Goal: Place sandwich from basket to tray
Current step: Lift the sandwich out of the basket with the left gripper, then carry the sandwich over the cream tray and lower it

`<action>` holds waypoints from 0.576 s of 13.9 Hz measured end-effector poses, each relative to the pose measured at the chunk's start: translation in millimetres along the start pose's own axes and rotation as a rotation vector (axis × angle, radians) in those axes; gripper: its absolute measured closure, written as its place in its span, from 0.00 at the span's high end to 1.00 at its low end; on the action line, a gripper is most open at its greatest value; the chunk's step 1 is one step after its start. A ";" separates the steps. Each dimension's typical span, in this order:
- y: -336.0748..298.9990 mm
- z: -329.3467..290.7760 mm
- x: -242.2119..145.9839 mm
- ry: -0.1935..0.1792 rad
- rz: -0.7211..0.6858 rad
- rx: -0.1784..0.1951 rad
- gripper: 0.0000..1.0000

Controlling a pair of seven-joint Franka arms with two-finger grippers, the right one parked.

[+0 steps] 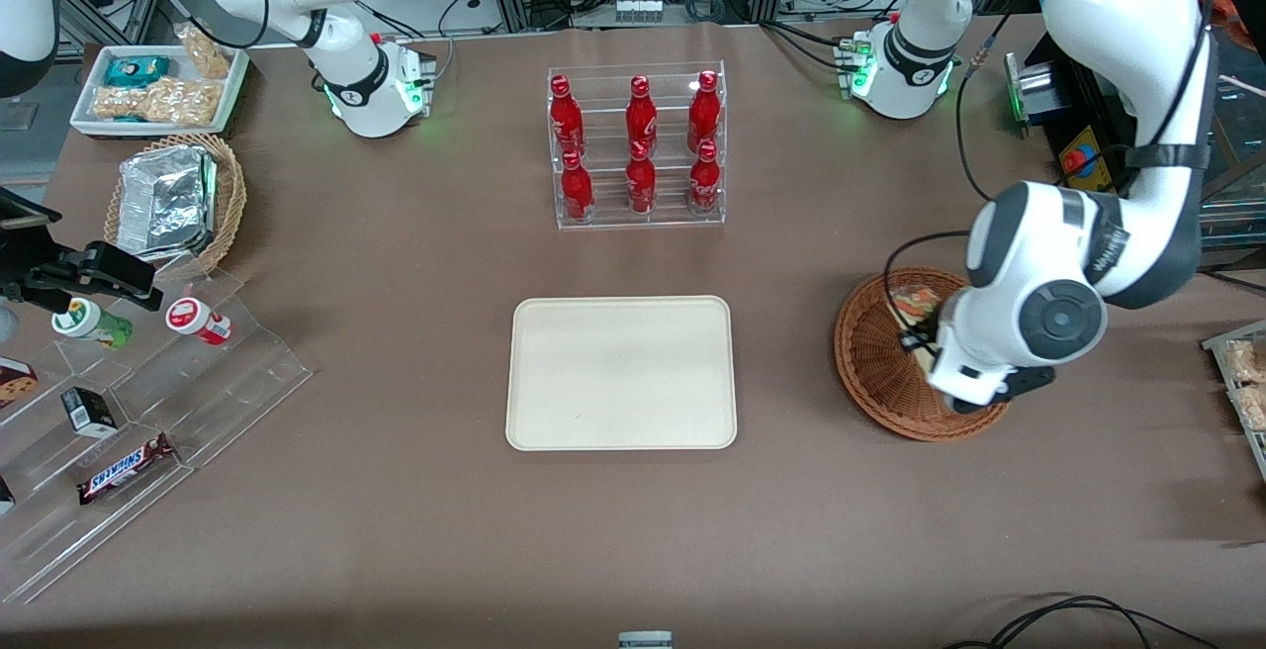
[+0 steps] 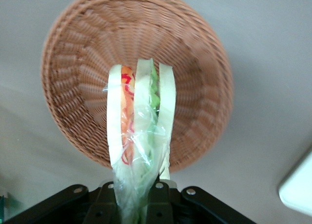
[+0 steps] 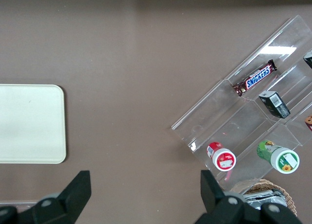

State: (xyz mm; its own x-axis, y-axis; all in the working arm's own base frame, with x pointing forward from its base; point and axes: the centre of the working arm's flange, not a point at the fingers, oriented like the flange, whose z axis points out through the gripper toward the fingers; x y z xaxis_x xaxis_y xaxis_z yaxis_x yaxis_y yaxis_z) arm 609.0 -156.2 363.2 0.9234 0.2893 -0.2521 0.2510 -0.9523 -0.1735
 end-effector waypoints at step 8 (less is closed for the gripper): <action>200.8 2.4 -125.9 0.067 0.357 -0.077 0.15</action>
State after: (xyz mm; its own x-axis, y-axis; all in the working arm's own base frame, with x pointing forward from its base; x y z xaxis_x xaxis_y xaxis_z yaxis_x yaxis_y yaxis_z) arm 542.4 -383.6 357.9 0.9730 -0.0670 -0.2207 -0.0717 -0.9973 -0.0133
